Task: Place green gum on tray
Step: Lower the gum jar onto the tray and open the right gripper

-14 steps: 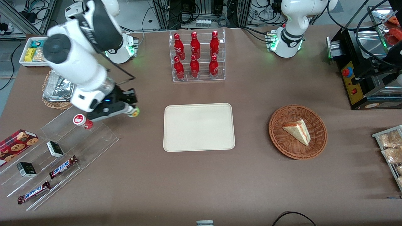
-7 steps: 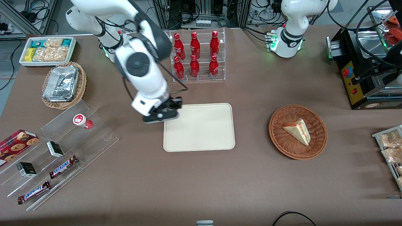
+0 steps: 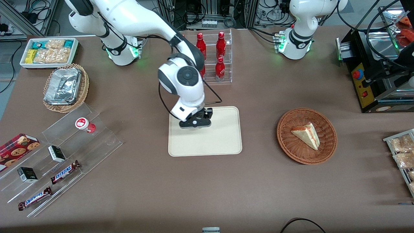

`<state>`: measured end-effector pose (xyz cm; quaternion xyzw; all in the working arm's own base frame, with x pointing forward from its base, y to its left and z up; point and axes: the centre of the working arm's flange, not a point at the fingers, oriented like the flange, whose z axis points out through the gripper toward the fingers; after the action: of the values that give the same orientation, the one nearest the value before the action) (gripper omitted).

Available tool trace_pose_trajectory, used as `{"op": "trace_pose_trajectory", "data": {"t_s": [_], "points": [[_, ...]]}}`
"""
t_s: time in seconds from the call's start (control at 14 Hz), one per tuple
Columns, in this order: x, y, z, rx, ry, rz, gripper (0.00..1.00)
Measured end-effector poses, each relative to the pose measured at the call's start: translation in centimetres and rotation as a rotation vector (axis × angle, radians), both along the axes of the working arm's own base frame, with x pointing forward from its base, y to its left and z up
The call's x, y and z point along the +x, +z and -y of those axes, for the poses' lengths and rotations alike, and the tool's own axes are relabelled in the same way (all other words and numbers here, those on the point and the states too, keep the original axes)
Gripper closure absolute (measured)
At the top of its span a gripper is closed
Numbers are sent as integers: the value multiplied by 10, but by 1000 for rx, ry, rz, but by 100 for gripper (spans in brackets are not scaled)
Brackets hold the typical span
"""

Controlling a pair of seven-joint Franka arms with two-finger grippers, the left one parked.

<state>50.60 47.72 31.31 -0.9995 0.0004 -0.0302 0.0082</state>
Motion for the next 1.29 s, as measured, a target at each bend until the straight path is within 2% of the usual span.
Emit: {"op": "trace_pose_trajectory", "data": {"t_s": [0.5, 1.29], "points": [[-6, -56, -22, 12, -23, 7, 41], [-4, -74, -20, -6, -33, -6, 41]]}}
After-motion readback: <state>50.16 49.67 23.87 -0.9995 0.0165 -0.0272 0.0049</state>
